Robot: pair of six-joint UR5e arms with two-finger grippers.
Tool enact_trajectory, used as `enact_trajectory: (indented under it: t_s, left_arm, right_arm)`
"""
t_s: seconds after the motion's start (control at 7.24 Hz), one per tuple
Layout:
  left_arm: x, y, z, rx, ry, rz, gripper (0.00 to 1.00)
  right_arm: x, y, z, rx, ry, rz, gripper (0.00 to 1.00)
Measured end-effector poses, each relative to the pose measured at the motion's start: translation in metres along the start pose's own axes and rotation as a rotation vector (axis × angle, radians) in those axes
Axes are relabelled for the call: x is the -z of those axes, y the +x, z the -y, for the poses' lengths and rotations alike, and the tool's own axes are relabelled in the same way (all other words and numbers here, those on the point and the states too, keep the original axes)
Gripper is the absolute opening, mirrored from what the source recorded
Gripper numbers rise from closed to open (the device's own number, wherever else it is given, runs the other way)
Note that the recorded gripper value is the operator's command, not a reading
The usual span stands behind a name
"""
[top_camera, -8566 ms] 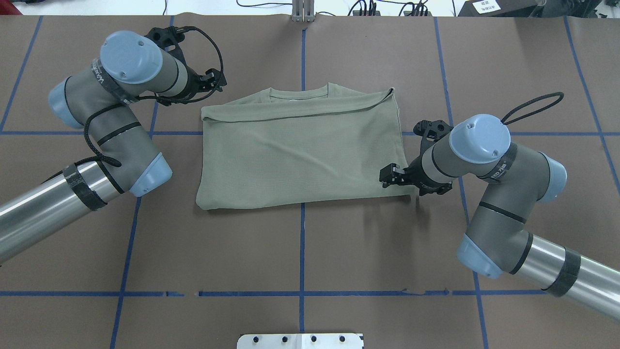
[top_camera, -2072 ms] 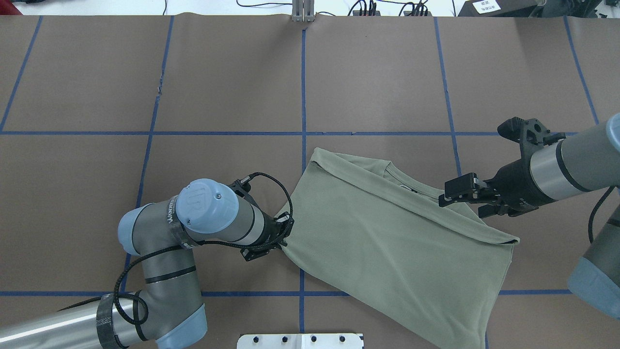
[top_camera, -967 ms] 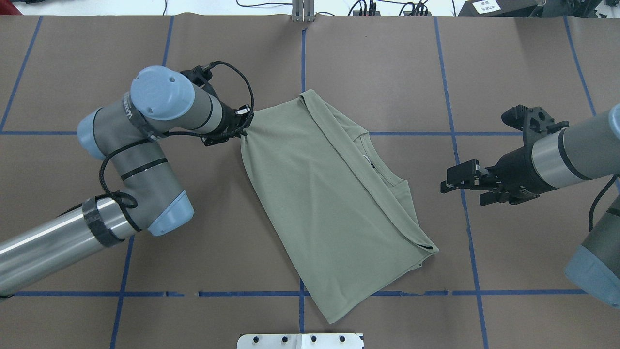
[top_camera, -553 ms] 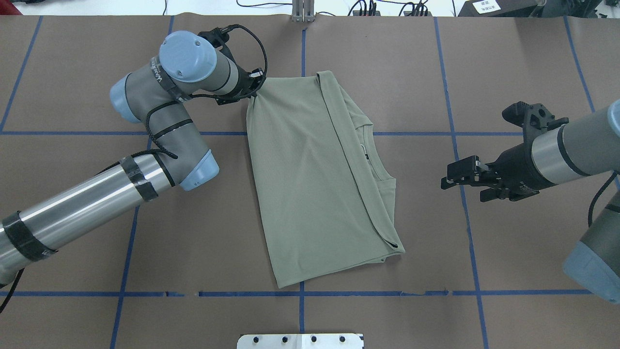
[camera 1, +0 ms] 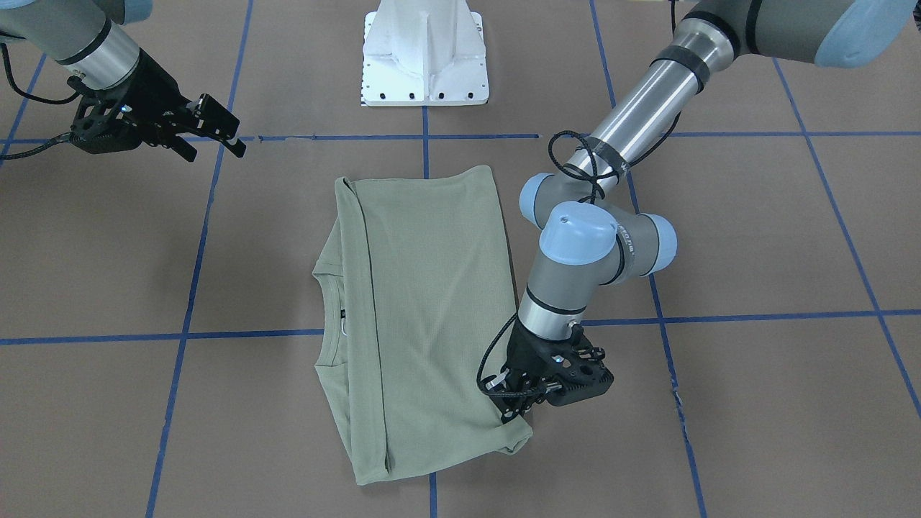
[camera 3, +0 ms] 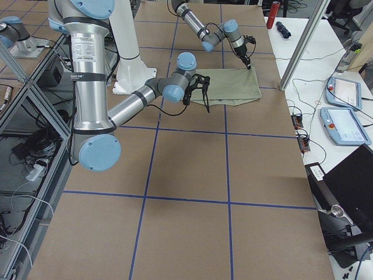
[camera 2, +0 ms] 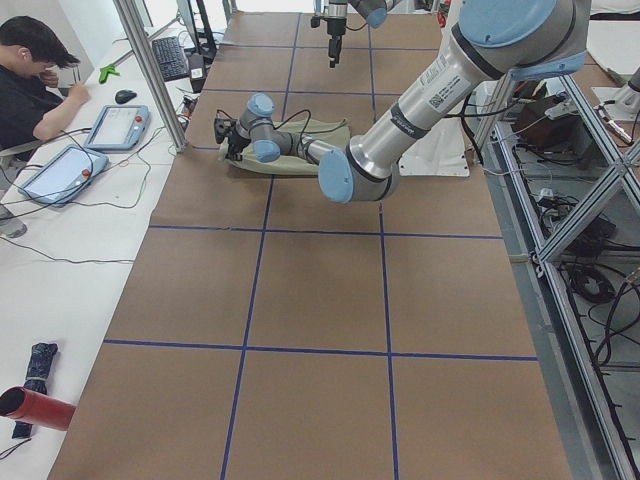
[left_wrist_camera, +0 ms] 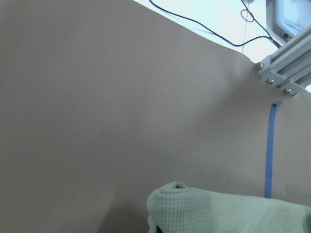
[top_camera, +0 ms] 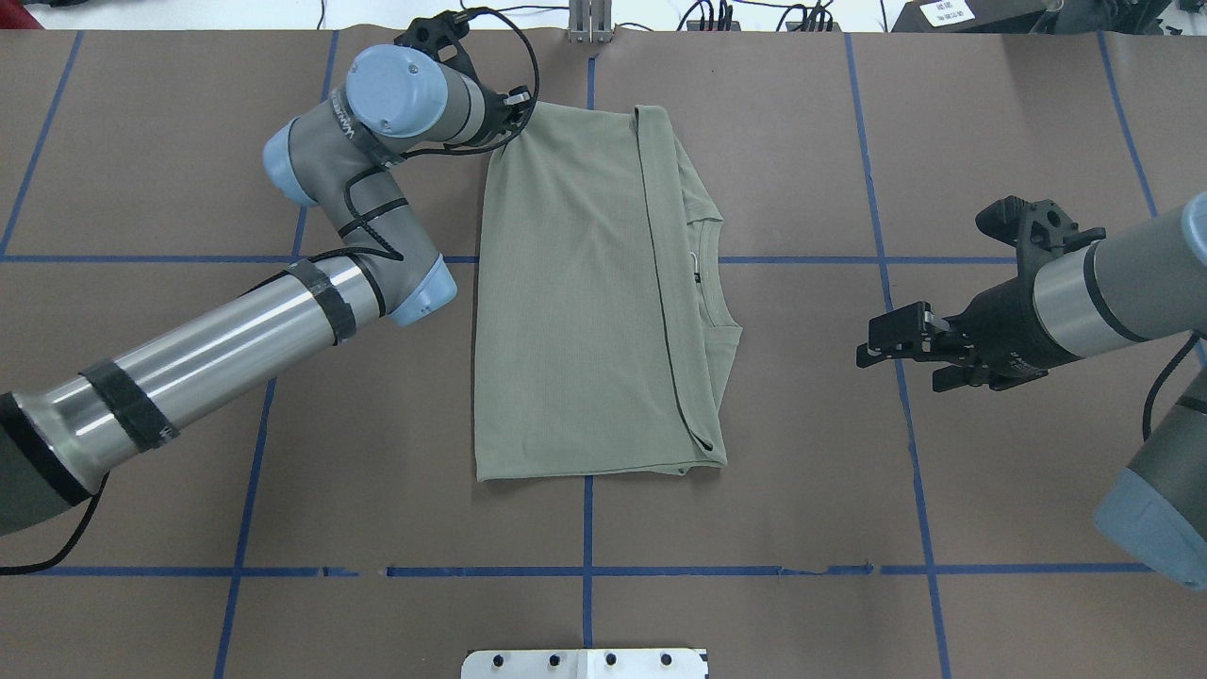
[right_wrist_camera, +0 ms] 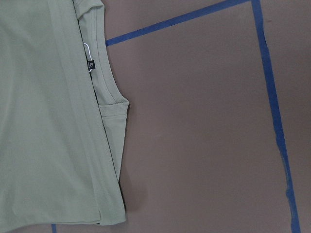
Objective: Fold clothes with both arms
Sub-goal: 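Release the shirt with the left gripper and raise the right gripper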
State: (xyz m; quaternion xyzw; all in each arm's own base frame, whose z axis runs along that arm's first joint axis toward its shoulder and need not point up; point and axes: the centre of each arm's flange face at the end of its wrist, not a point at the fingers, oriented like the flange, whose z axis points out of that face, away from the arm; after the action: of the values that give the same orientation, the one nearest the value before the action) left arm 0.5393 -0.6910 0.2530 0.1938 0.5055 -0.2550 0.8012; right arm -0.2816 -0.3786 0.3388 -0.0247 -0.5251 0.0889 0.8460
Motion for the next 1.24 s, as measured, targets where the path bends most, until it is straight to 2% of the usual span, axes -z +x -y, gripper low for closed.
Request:
enact_trajectory:
  t_s: [0.14, 0.28, 0.83, 0.97, 1.24]
  left_arm:
    - [-0.003, 0.007, 0.003, -0.003, 0.017, -0.015, 0.74]
    - [-0.005, 0.008, 0.004, -0.01, 0.032, -0.017, 1.0]
    - [-0.003, 0.007, 0.017, -0.072, 0.061, -0.015, 1.0]
    - [0.003, 0.008, 0.027, -0.076, 0.049, -0.025, 1.0]
    - [0.026, -0.017, 0.031, -0.088, -0.069, -0.043, 1.0]
  right_arm:
    - [0.0, 0.0, 0.0, 0.0, 0.0, 0.0, 1.0]
    - [-0.001, 0.0, 0.0, 0.0, 0.0, -0.001, 1.0]
    - [-0.007, -0.009, 0.009, 0.007, 0.023, 0.002, 1.0]
    - [-0.01, -0.014, 0.012, 0.009, 0.031, 0.001, 1.0]
    - [-0.029, -0.022, 0.018, 0.014, 0.05, -0.019, 1.0]
